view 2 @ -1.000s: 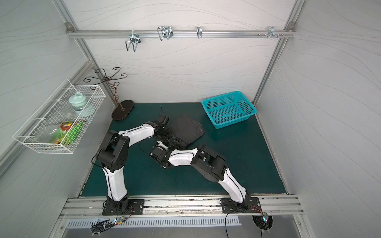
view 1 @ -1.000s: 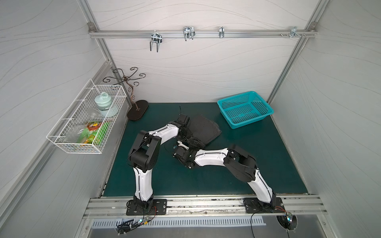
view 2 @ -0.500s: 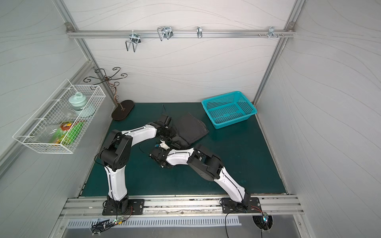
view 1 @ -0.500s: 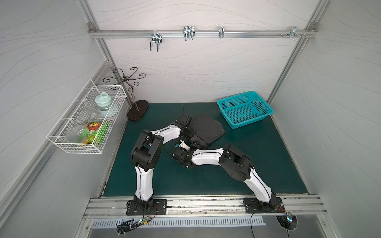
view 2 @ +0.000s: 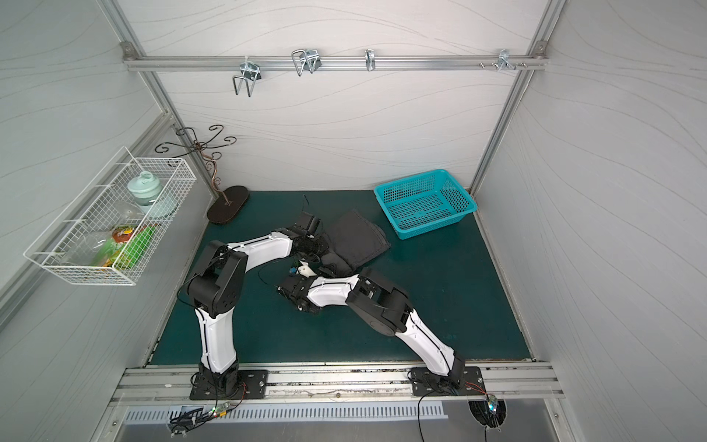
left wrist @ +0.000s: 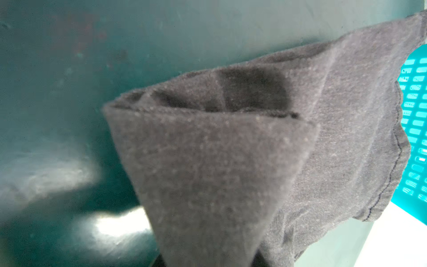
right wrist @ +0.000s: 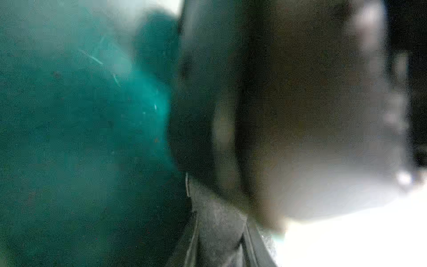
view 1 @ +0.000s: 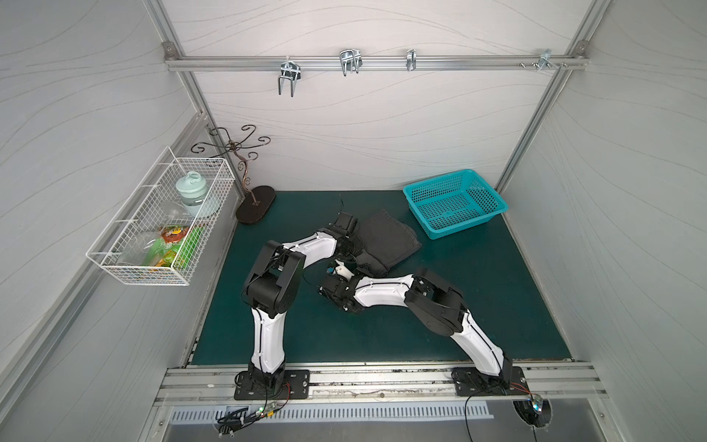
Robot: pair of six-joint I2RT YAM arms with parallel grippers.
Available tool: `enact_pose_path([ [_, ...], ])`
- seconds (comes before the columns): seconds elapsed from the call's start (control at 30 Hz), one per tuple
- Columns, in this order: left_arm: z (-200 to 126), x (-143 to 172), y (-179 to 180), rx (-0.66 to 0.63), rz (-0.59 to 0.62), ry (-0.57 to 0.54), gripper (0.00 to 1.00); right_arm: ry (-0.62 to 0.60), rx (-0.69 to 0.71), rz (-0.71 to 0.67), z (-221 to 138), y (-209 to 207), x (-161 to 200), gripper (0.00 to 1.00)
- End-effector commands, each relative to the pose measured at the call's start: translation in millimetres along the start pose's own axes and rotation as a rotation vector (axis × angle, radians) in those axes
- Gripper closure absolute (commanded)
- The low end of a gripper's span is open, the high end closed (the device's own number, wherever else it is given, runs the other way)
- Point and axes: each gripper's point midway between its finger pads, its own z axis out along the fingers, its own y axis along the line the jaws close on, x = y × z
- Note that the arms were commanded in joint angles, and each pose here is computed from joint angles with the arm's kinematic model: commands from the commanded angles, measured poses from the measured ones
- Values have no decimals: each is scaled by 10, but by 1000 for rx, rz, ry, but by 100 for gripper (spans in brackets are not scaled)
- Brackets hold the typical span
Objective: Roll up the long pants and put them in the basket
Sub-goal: Roll the long pant at the center of the board.
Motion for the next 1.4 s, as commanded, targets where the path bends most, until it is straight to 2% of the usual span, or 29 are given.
enact_pose_path([
  [0.0, -52, 388, 964, -351, -36, 137, 100, 240, -10, -119, 550, -123, 722, 99],
  [0.2, -204, 369, 1053, -395, -12, 113, 100, 239, -133, -99, 521, -70, 695, 100],
  [0.3, -303, 320, 1078, -415, 7, 84, 81, 231, -215, -89, 475, -2, 666, 100],
  [0.37, -373, 272, 1065, -414, 30, 57, 63, 226, -271, -88, 444, 55, 653, 100],
  [0.43, -449, 205, 1045, -416, 56, 24, 50, 225, -314, -86, 419, 99, 650, 100],
  [0.5, -530, 118, 1016, -422, 88, -13, 45, 228, -358, -80, 402, 141, 649, 100],
  [0.53, -581, 66, 993, -428, 109, -34, 39, 229, -373, -81, 391, 161, 653, 100],
  [0.83, -1087, -519, 844, -540, 259, -276, 26, 257, -452, -103, 390, 318, 729, 100],
  [0.97, -1227, -727, 822, -595, 296, -335, 22, 270, -478, -116, 386, 393, 767, 100],
  [1.17, -1238, -841, 874, -613, 291, -340, 18, 281, -497, -138, 375, 447, 800, 100],
  [1.37, -1177, -844, 938, -623, 288, -315, 8, 287, -511, -167, 362, 511, 815, 100],
])
